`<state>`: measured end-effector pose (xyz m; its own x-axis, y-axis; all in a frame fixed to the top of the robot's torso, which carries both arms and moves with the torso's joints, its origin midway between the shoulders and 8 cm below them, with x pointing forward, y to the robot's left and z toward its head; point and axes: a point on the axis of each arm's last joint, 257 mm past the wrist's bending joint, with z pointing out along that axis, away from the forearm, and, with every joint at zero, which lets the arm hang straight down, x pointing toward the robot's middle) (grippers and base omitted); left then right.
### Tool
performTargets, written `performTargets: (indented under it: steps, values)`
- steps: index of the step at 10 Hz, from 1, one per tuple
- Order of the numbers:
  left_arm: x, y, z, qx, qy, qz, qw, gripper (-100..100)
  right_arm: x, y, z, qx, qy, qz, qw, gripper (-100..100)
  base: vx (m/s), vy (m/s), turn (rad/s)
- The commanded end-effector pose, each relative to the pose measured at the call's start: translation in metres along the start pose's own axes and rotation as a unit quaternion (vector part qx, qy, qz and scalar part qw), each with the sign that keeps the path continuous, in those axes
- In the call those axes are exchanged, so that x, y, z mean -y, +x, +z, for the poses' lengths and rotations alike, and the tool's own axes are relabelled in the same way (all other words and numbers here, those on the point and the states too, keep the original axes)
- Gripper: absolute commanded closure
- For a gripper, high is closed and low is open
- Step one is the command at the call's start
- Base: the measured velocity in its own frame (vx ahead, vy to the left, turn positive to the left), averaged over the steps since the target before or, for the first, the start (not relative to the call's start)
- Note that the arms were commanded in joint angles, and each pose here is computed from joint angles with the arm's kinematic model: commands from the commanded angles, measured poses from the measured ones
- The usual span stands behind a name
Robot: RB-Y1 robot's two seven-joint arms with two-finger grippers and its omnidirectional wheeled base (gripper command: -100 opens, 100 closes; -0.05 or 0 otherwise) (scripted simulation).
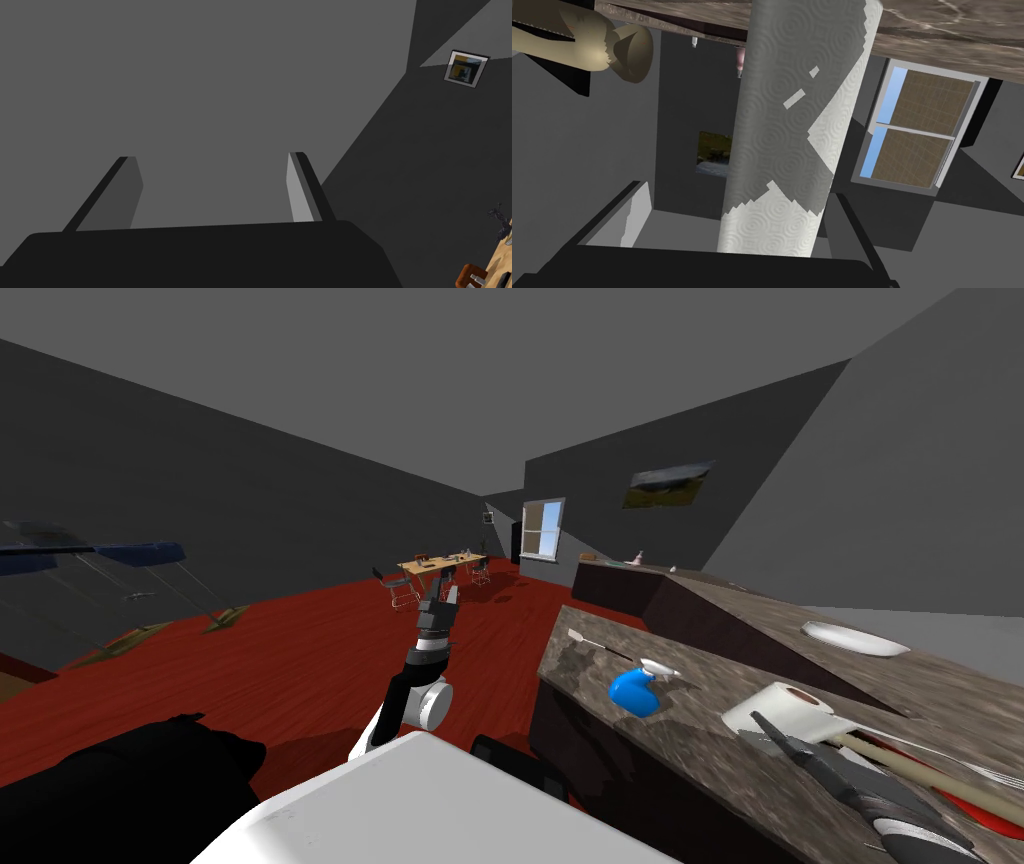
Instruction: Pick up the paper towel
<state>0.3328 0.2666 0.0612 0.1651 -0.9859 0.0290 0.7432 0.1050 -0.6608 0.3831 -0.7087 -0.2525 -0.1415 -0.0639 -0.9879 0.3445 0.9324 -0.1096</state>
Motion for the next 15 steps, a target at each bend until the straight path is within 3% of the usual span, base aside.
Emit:
performTargets:
  steps: [1, 3, 4, 5, 8, 9, 13, 14, 15]
  values:
    - [0.000, 0.000, 0.000, 0.000, 0.000, 0.000, 1.0000, 0, 0.021, -0.017, -0.004, 0.016, 0.007, 0.001, 0.9998, -100, -0.002, 0.067, 0.171]
    - [0.000, 0.000, 0.000, 0.000, 0.000, 0.000, 1.0000, 0, 0.031, 0.001, -0.013, -0.001, 0.018, 0.006, 0.9998, -100, 0.016, 0.046, 0.008]
    - [0.000, 0.000, 0.000, 0.000, 0.000, 0.000, 1.0000, 0, 0.044, -0.021, -0.013, 0.023, 0.018, 0.005, 0.9996, -100, 0.017, 0.064, 0.046]
    - [0.000, 0.000, 0.000, 0.000, 0.000, 0.000, 1.0000, 0, 0.052, -0.006, -0.020, 0.009, 0.028, 0.009, 0.9995, -100, 0.012, 0.055, 0.058]
    - [0.000, 0.000, 0.000, 0.000, 0.000, 0.000, 1.0000, 0, 0.052, -0.003, -0.022, 0.005, 0.031, 0.010, 0.9995, -100, 0.002, 0.012, 0.019]
    - [0.000, 0.000, 0.000, 0.000, 0.000, 0.000, 1.0000, 0, 0.053, -0.003, -0.022, 0.005, 0.031, 0.010, 0.9995, 100, 0.000, 0.000, 0.000]
    - [0.000, 0.000, 0.000, 0.000, 0.000, 0.000, 1.0000, 0, 0.052, -0.004, -0.022, 0.006, 0.029, 0.011, 0.9995, 100, 0.000, 0.000, 0.000]
    - [0.000, 0.000, 0.000, 0.000, 0.000, 0.000, 1.0000, 0, 0.051, -0.004, -0.022, 0.006, 0.029, 0.011, 0.9995, 0, 0.000, 0.000, 0.000]
    - [0.000, 0.000, 0.000, 0.000, 0.000, 0.000, 1.0000, 0, 0.034, 0.006, -0.015, -0.006, 0.021, 0.008, 0.9997, 100, 0.000, 0.000, 0.000]
